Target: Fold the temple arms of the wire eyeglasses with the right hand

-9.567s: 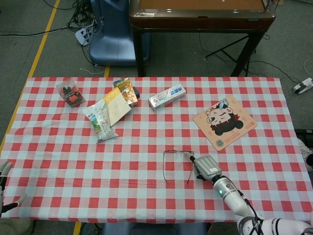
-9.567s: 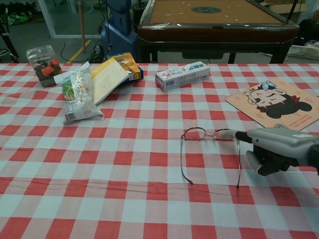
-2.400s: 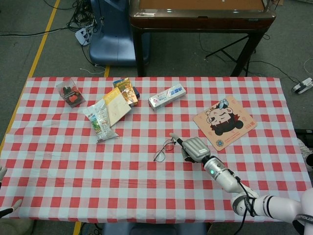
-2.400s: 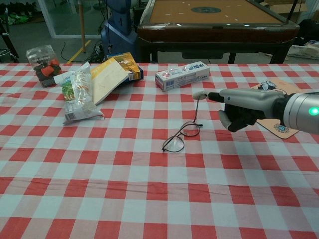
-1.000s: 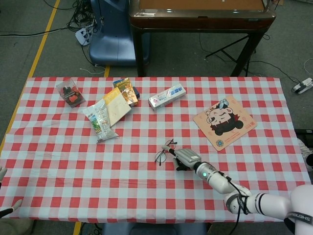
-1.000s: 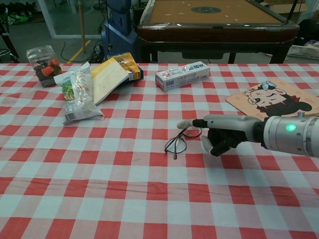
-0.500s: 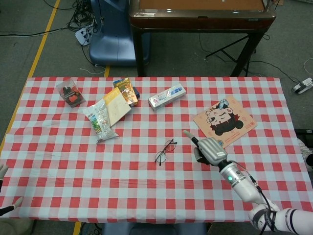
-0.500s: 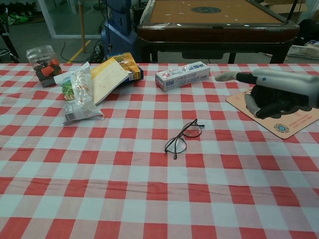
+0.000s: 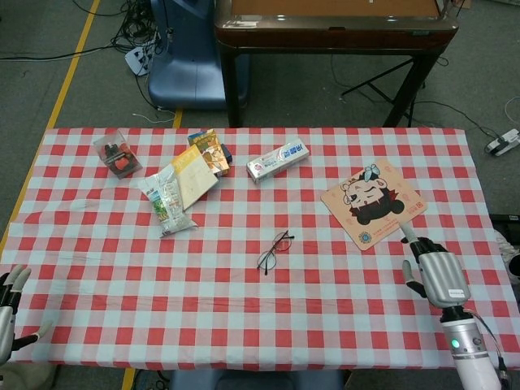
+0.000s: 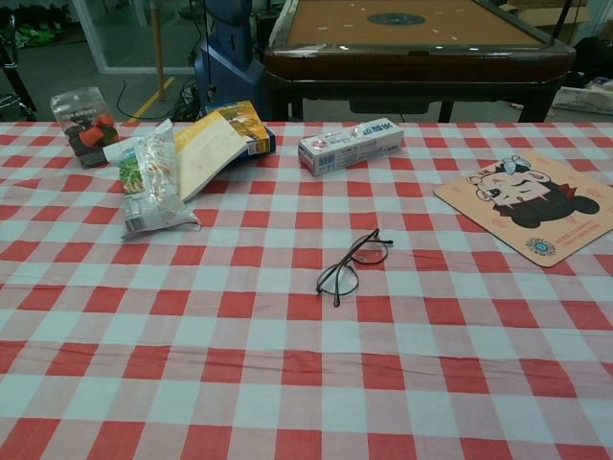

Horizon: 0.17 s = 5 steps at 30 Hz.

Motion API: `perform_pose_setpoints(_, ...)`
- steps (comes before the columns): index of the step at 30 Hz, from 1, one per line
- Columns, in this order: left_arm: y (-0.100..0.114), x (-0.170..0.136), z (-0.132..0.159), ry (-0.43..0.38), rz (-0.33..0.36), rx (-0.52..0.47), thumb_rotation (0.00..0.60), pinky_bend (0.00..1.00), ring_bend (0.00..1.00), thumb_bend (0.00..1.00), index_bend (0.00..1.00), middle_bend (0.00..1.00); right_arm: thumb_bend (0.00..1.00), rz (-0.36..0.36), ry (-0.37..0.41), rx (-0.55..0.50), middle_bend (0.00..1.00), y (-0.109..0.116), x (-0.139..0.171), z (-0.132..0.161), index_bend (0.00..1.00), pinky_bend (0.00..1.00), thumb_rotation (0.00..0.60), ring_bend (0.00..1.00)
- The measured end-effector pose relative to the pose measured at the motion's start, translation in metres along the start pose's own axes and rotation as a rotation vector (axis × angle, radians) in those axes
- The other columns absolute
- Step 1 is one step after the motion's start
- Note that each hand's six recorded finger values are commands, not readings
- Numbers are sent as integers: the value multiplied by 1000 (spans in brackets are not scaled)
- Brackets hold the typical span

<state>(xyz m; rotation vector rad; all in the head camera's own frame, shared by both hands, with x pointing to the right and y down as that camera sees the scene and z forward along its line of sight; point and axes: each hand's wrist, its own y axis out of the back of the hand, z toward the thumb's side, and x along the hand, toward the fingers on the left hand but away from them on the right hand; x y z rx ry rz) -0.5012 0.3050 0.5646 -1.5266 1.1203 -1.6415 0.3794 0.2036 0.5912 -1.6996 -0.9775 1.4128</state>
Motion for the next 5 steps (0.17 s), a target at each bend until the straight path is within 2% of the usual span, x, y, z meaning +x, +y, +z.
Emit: perform_pose_setpoints(5, 1, 2, 4, -10, 13, -3, 600, 0, 0, 164, 0, 0, 543, -33, -21, 2, 281, 6, 17, -10, 0, 382, 600, 243)
